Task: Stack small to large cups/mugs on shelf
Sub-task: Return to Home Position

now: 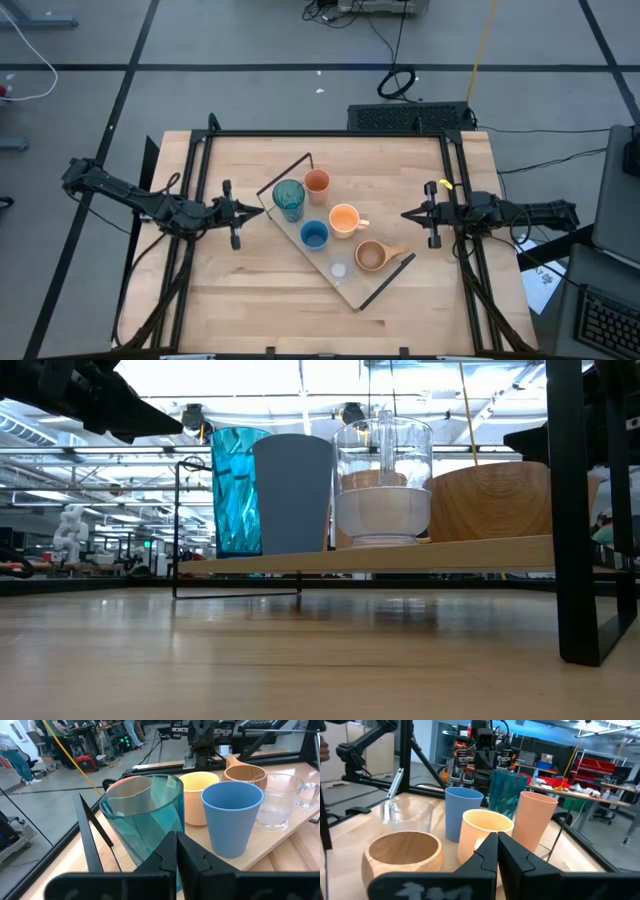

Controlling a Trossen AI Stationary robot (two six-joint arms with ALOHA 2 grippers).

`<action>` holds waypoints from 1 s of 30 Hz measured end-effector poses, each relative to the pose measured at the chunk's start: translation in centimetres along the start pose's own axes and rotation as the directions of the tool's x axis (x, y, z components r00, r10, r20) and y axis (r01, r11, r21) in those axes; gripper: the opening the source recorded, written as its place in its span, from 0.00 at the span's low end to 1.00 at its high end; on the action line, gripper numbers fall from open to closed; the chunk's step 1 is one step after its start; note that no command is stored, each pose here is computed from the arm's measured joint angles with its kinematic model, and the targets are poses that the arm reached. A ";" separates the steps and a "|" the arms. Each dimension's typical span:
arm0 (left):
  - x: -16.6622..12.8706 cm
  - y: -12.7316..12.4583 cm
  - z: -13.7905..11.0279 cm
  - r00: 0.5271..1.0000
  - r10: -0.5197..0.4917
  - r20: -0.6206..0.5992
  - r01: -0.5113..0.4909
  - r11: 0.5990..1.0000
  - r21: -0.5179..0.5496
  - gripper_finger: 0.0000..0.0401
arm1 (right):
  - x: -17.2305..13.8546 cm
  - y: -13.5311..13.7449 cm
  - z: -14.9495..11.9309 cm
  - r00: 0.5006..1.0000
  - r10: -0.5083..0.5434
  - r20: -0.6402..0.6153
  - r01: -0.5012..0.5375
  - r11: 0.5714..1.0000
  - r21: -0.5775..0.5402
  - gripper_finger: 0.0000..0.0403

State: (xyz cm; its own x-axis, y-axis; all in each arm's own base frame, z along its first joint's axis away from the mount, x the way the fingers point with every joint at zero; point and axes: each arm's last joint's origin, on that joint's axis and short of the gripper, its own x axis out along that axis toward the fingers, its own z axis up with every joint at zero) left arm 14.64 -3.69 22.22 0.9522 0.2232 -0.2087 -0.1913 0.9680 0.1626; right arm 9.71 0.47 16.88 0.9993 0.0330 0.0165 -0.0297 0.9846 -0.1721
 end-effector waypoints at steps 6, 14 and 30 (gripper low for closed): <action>0.0 0.0 0.0 1.000 0.000 0.003 0.000 1.000 0.007 0.02 | 0.0 -0.2 -0.1 1.000 -0.023 -0.008 0.023 1.000 -0.020 0.00; 0.0 0.0 -0.1 1.000 0.000 -0.011 0.000 1.000 0.016 0.01 | 0.0 -0.3 -0.1 0.999 -0.032 -0.010 0.032 0.999 0.000 0.00; -1.4 0.5 -3.3 0.984 -0.149 0.097 0.152 0.988 -0.023 0.01 | 0.0 -0.3 0.0 0.999 -0.036 0.001 0.036 0.999 0.041 0.00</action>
State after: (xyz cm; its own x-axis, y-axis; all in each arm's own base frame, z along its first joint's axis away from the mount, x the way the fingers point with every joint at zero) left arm 12.46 -3.15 19.40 0.9886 0.0642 -0.1364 -0.0497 0.9930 0.1073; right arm 9.72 0.15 16.95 0.9997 -0.0025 0.0237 0.0055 0.9914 -0.1308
